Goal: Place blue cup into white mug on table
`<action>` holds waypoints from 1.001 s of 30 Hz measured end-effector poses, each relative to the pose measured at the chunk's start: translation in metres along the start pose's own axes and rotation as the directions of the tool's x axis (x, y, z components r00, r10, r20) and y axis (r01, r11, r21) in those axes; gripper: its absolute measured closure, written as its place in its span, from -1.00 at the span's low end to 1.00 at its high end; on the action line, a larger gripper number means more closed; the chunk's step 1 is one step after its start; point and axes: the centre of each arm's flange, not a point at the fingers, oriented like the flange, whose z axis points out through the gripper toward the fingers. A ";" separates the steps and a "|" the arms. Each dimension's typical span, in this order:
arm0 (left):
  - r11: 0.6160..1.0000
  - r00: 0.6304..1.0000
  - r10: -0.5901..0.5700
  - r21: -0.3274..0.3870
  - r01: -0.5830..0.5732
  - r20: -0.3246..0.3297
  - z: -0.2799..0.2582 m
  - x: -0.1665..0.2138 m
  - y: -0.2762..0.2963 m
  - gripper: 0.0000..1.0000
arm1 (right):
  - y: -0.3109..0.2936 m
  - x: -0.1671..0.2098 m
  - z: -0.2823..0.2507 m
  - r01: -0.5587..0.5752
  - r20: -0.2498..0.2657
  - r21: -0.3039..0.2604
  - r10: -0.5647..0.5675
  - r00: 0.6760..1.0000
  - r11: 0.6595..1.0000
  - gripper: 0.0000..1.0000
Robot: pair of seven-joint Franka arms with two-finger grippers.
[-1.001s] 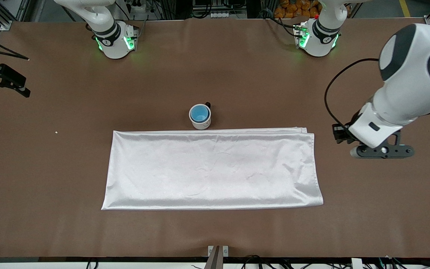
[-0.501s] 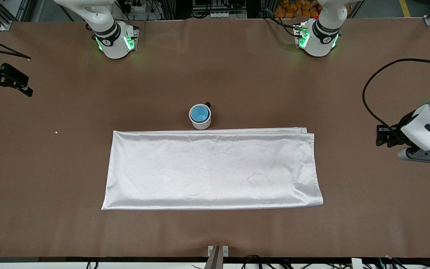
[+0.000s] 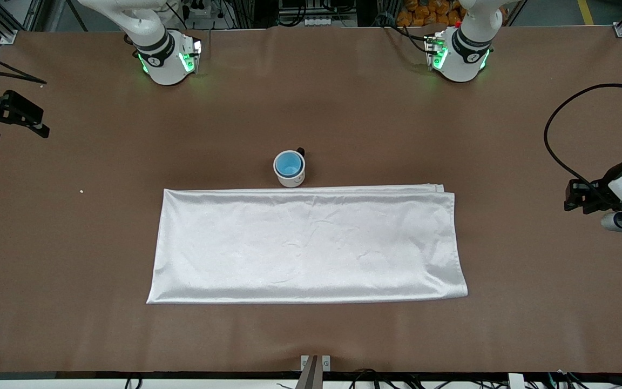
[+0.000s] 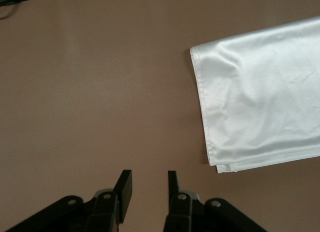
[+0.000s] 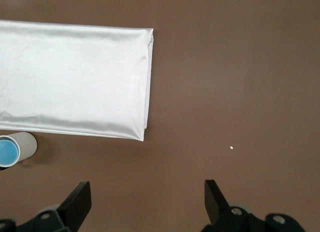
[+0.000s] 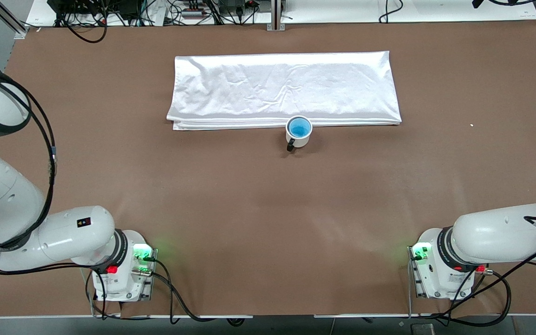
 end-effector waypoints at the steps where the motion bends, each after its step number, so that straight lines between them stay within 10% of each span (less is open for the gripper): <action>1: 1.000 1.000 0.001 0.000 -0.001 0.000 0.000 0.000 0.002 0.26 | 0.000 0.000 0.000 0.000 0.000 0.000 0.000 1.000 1.000 -1.00; 30: 0.995 0.995 -0.100 -0.021 0.100 -0.014 -0.007 0.007 0.059 0.20 | 0.007 -0.011 -0.025 -0.013 0.036 -0.016 0.014 0.999 1.000 -1.00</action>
